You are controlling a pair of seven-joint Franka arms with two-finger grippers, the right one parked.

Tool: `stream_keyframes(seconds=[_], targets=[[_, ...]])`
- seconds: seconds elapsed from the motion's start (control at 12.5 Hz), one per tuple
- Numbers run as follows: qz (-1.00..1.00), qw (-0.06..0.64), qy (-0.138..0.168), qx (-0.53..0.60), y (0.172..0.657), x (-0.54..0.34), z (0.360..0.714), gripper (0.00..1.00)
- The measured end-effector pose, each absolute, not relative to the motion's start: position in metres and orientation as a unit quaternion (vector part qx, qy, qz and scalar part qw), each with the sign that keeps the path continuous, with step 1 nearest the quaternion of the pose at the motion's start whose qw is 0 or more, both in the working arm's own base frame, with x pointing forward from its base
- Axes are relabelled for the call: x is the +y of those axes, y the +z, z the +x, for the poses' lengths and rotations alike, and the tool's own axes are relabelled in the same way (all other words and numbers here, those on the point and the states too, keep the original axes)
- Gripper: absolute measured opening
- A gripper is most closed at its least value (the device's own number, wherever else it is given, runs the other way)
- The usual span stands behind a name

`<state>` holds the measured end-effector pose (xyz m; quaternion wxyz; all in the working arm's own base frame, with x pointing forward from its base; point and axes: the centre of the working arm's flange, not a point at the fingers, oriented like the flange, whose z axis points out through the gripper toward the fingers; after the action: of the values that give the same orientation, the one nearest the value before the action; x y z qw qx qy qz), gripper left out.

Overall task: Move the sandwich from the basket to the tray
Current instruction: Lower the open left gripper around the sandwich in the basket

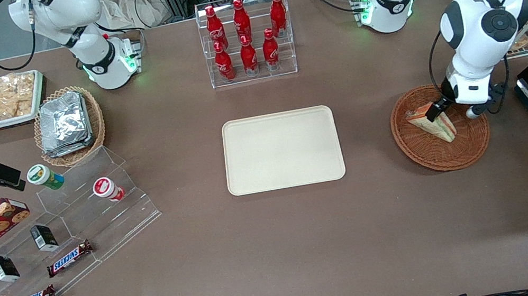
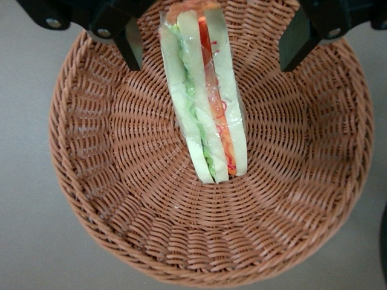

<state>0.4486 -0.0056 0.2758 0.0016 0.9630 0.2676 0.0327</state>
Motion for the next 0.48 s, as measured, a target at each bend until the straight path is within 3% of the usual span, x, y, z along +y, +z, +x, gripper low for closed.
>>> stream_keyframes(seconds=[0.48], targets=[[0.961,0.008,0.037,0.274,0.244,-0.006,0.438,1.00]])
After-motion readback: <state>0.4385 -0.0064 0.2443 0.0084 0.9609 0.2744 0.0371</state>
